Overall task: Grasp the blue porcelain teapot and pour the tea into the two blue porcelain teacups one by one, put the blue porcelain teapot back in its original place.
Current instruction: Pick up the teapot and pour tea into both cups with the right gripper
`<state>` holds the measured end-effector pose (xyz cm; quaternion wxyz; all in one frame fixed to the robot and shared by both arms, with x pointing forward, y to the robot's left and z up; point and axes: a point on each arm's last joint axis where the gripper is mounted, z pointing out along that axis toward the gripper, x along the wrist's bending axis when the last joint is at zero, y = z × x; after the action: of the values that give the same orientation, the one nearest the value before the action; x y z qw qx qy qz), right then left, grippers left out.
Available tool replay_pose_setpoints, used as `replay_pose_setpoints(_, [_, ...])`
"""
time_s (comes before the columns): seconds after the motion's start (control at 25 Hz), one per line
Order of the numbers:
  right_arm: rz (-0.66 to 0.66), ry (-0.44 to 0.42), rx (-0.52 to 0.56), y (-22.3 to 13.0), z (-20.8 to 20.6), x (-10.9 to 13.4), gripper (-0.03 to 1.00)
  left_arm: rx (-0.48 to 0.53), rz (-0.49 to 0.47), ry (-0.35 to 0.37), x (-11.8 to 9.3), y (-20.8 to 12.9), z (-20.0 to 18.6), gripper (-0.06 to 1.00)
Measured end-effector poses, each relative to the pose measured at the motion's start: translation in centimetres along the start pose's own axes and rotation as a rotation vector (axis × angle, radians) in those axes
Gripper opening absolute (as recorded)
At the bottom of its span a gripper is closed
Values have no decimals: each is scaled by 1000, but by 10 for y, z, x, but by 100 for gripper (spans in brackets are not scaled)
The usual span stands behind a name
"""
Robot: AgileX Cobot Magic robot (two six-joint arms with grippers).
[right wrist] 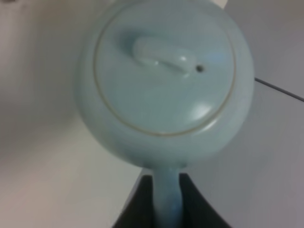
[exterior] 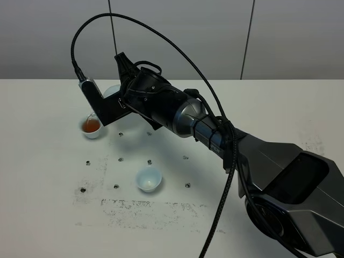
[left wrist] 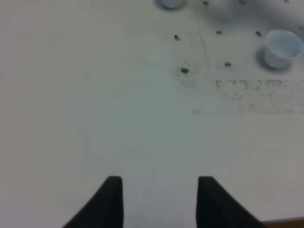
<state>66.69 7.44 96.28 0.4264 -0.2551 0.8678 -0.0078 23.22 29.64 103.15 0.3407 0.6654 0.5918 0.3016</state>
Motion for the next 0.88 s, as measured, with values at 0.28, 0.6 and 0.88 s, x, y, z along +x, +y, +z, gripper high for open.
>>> replay_pose_setpoints(0.28, [87, 34, -50, -2, -3, -1, 6, 0, 0, 0, 0, 0, 0, 43])
replay_pose_setpoints(0.6, [357, 131, -189, -19, -9, -5, 6, 0, 0, 0, 0, 0, 0, 43])
replay_pose_setpoints(0.88, [587, 192, -197, -40, -35, -19, 6, 0, 0, 0, 0, 0, 0, 43])
